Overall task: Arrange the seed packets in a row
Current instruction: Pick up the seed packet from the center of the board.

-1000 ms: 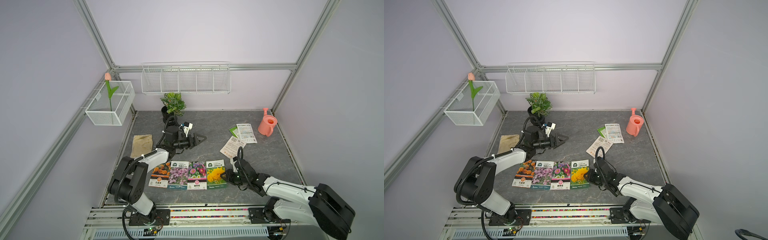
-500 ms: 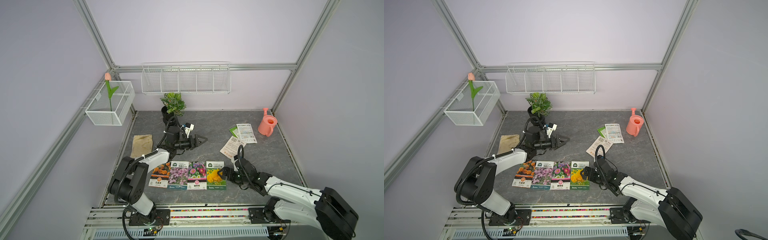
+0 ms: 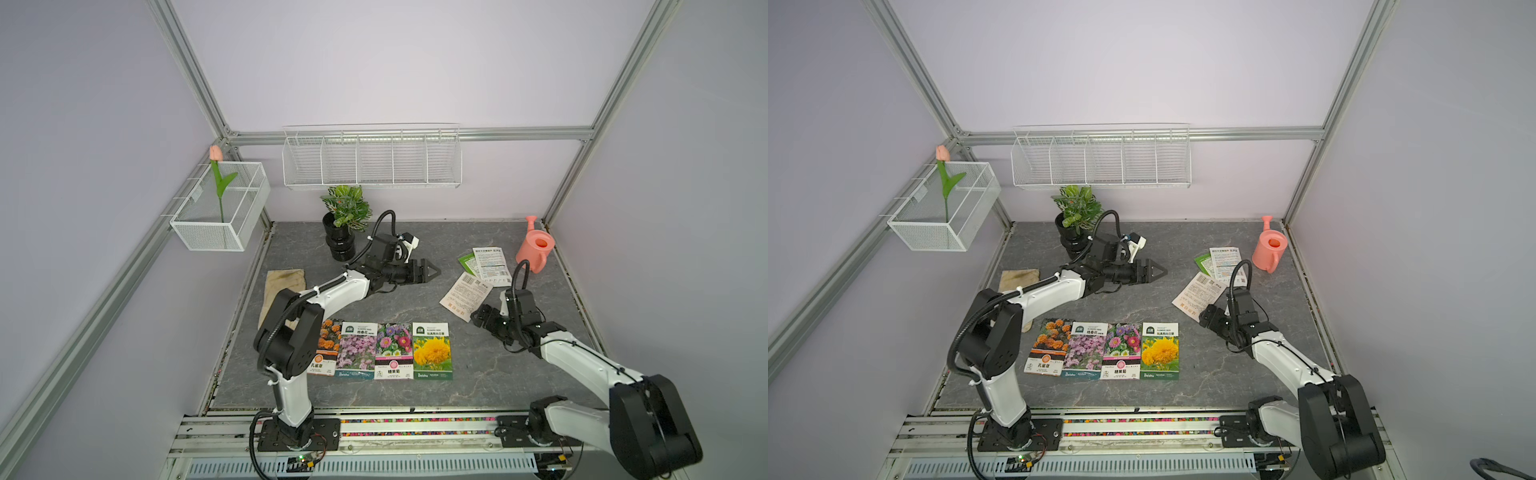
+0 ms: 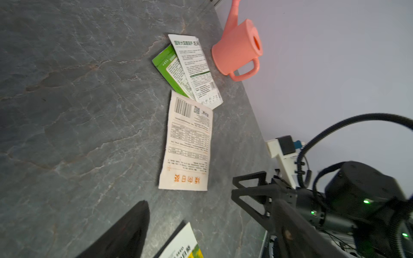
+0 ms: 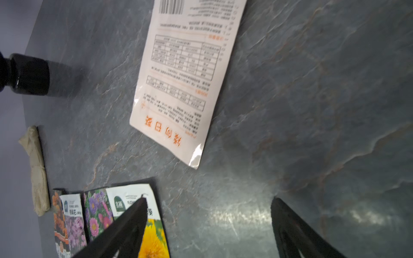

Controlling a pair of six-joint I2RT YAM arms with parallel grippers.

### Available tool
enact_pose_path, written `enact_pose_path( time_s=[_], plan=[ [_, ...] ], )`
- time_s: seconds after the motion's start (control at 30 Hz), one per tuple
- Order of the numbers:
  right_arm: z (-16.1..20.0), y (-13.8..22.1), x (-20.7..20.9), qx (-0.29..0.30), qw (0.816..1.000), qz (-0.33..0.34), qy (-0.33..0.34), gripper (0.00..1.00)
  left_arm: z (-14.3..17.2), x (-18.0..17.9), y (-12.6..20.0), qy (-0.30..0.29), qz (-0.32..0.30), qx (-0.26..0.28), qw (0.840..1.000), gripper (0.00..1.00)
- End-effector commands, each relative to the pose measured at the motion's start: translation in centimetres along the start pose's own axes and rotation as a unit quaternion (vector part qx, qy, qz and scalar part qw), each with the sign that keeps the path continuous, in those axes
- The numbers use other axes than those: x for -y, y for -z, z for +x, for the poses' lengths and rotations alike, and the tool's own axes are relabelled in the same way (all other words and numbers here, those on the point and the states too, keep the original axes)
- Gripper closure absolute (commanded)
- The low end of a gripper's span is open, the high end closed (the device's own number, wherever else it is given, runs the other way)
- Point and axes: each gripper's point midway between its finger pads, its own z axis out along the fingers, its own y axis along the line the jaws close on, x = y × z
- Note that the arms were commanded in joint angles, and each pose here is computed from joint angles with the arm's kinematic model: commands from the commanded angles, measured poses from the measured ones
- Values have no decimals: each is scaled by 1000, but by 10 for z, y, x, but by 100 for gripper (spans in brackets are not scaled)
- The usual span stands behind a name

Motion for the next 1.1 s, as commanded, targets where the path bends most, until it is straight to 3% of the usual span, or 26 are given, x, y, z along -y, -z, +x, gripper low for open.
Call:
enact_pose_path(
  time_s=[0.0, 0.17, 0.4, 0.5, 0.73, 0.9, 0.97, 1.07],
  plan=[
    [-16, -14, 1, -8, 999, -40, -11, 11, 35, -45, -34, 8, -74, -72, 995, 13],
    [-23, -45, -2, -19, 995, -86, -46, 10, 52, -56, -69, 26, -65, -99, 993, 13],
    [-21, -78, -9, -32, 992, -110, -50, 0, 66, -55, -88, 65, -12, -116, 991, 14],
    [-23, -85, -11, -30, 992, -116, -49, 6, 70, -50, -93, 77, 15, -123, 989, 14],
    [-33, -87, -34, -16, 985, -167, -39, 47, 69, -38, -95, 89, 60, -119, 987, 16],
    [-33, -83, -50, -12, 983, -184, -14, 69, 67, -32, -90, 87, 66, -116, 987, 22],
    [-33, -78, -55, -7, 982, -187, -3, 90, 67, -31, -85, 81, 59, -115, 988, 22],
    [-37, -65, -64, 6, 980, -199, 23, 93, 61, -30, -72, 69, 44, -106, 991, 22]
  ],
)
